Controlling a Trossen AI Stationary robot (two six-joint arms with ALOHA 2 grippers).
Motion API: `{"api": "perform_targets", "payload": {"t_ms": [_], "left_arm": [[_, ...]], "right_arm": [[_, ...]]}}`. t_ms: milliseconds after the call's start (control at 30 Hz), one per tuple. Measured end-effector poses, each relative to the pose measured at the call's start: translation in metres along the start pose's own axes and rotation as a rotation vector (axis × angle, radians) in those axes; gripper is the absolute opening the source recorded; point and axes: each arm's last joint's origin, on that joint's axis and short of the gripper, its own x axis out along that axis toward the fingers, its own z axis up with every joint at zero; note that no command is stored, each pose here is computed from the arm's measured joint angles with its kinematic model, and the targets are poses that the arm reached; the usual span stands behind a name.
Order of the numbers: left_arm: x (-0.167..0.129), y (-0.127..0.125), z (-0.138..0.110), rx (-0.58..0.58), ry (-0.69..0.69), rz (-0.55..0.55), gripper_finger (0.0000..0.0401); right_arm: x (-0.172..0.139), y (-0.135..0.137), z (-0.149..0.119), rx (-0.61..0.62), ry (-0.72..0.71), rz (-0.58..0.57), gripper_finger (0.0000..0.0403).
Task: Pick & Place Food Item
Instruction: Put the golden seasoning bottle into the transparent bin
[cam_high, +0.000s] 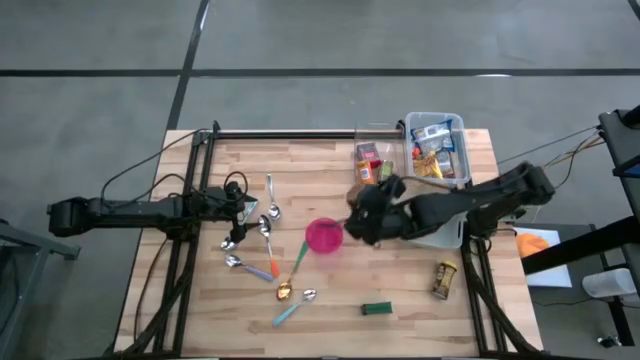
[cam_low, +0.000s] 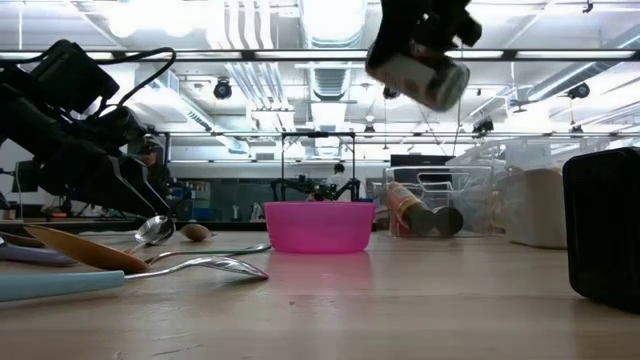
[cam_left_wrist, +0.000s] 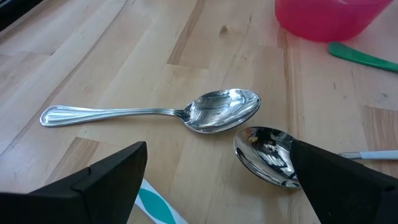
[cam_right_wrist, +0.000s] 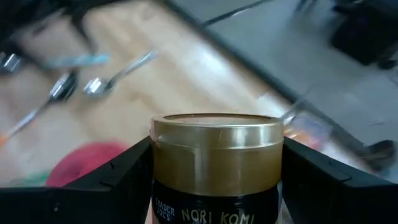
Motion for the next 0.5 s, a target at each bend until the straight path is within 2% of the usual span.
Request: {"api": "perform_targets", "payload": {"t_ms": [233,400,500], "left_arm": [[0.0,0.0,0.0,0.0,0.0,-0.001,0.0396],[0.0,0.0,0.0,0.0,0.0,0.0,0.0396],[0.0,0.0,0.0,0.0,0.0,0.0,0.0396]], "right_arm": [[0.011,-0.047,0.03,0.13,-0.037,-0.115,0.0272],[0.036,-0.083,0.046,0.218,-0.021,-0.238,0.0272],[0.056,-0.106,0.052,0.306,0.029,-0.269,0.0282]]}}
